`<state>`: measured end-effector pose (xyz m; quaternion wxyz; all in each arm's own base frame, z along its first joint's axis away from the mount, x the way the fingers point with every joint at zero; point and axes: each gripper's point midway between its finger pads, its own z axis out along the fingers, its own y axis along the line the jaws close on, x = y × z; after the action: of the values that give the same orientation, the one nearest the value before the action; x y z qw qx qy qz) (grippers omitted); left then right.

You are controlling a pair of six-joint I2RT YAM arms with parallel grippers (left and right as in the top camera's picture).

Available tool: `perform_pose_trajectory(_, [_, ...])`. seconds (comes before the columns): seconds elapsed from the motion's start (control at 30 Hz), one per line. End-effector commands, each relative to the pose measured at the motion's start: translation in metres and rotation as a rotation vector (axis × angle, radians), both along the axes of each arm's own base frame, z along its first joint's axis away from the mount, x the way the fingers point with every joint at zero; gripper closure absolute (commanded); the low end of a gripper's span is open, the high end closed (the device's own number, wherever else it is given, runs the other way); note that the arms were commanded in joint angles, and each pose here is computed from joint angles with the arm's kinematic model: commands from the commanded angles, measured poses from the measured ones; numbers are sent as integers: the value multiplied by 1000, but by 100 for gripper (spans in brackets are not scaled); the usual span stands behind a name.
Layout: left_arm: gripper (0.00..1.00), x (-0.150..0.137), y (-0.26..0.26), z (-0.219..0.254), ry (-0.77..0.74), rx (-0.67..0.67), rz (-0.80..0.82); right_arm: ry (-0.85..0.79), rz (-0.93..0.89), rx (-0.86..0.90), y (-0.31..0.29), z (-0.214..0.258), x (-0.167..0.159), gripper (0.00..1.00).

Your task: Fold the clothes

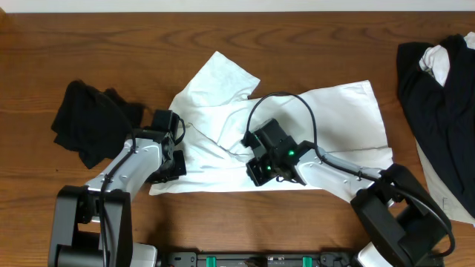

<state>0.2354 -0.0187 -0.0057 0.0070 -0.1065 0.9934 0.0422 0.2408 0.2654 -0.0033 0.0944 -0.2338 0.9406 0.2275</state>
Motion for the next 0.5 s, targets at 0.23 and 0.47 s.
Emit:
perform_pose_trajectory(0.23, [85,-6,9,-8,20,44,9,-9,-264,-250,-69,-26,26,94])
perform_pose_trajectory(0.47, [84,-6,9,-8,20,44,9,-36,-398,-347,-95,-28,36,92])
